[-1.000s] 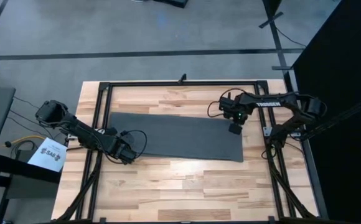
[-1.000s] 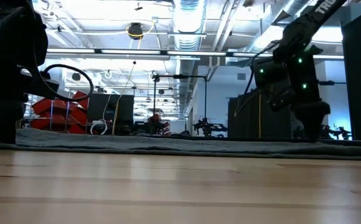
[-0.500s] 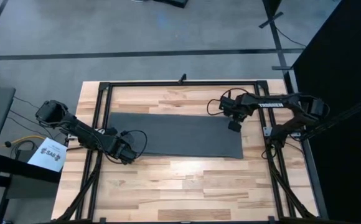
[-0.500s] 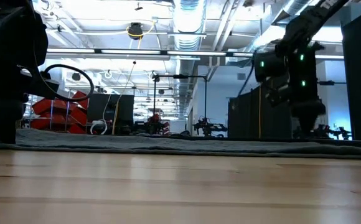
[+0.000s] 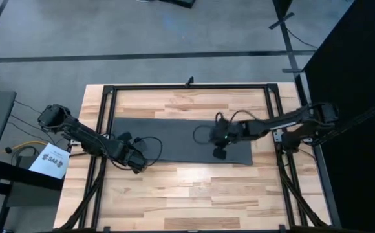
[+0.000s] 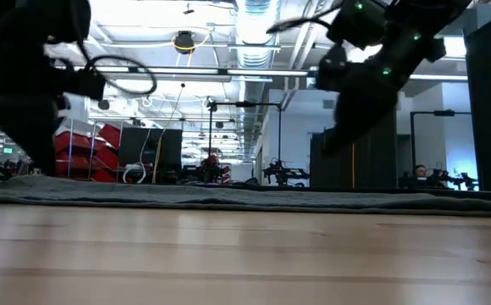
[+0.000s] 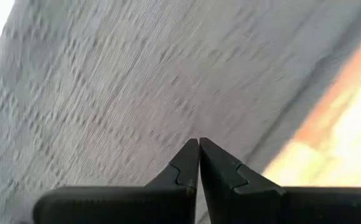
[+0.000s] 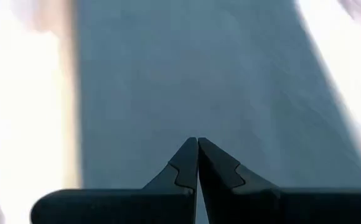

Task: Roll towel
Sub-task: Roll the gray towel

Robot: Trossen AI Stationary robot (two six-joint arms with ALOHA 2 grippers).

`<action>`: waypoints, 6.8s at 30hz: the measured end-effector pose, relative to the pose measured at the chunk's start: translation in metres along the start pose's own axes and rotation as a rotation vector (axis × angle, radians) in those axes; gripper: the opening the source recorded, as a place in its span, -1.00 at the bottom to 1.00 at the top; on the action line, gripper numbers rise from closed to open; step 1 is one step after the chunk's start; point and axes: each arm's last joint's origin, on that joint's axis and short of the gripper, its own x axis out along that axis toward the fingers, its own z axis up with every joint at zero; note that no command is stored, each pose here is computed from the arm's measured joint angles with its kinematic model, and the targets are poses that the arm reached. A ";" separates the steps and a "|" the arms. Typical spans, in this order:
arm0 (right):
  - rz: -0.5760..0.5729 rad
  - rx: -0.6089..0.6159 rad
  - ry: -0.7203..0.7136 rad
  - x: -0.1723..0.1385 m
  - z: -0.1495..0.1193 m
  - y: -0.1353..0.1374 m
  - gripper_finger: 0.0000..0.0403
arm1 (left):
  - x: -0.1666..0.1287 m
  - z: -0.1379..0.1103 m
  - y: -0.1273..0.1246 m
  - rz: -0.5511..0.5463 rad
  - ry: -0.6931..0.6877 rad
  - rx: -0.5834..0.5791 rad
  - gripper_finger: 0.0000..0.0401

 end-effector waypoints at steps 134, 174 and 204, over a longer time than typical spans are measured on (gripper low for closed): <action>0.141 -0.066 -0.264 0.120 0.027 0.110 -1.00 | 0.048 0.025 -0.016 -0.275 -0.276 0.349 -0.91; 0.137 -0.042 -0.250 0.121 0.027 0.108 -1.00 | 0.068 0.052 -0.037 -0.322 -0.501 0.380 -0.32; 0.131 -0.044 -0.230 0.122 0.025 0.107 -1.00 | 0.069 0.055 -0.029 -0.294 -0.491 0.396 -0.99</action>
